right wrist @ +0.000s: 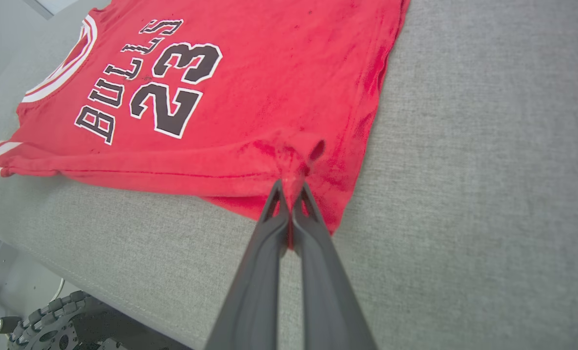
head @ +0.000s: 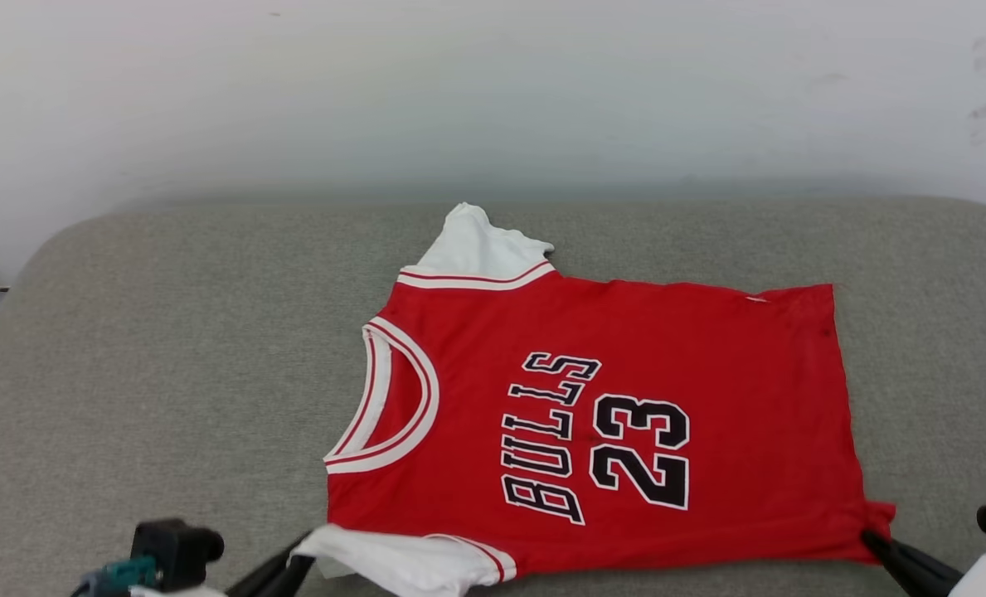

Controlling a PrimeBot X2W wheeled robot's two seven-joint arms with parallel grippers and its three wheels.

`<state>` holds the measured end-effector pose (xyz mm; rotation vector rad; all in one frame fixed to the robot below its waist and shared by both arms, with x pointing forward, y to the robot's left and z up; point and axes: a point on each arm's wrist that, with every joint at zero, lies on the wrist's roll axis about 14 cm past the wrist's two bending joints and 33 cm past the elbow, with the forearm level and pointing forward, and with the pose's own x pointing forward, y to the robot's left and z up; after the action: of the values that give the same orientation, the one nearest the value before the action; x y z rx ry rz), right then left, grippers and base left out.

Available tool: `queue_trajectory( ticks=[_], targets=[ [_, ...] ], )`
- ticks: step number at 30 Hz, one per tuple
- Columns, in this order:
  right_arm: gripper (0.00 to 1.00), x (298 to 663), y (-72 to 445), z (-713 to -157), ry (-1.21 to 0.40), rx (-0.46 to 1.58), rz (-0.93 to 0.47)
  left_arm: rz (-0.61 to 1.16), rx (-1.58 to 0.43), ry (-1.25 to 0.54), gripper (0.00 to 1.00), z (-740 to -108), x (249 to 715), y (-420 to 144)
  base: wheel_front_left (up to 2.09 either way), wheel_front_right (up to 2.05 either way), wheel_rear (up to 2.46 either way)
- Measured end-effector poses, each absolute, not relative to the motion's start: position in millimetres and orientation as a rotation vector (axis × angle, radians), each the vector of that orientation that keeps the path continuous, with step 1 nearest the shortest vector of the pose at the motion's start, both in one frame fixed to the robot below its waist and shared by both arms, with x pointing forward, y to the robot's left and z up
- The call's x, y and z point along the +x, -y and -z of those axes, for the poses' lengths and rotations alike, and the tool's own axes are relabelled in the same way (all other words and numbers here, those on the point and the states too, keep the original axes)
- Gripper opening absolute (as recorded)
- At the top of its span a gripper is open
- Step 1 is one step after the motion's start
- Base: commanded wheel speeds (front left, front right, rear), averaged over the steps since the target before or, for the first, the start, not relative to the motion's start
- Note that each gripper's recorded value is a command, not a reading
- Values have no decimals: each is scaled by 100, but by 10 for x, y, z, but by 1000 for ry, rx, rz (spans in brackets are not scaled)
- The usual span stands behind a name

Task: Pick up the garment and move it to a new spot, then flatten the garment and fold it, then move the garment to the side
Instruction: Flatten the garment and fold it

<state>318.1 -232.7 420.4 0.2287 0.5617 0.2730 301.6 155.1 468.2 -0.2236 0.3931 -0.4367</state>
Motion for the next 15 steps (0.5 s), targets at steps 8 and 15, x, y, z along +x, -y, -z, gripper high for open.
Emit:
queue_trajectory(
  ticks=[8,15],
  targets=[
    [0,3346,2355,-4301,-526,239,-256,510,-138,-322,0,-4879,3561,-1461,0,0,0],
    [0,3465,2406,-4288,-523,242,-233,541,-80,-331,0,-4866,4046,-1420,0,0,0]
  ],
)
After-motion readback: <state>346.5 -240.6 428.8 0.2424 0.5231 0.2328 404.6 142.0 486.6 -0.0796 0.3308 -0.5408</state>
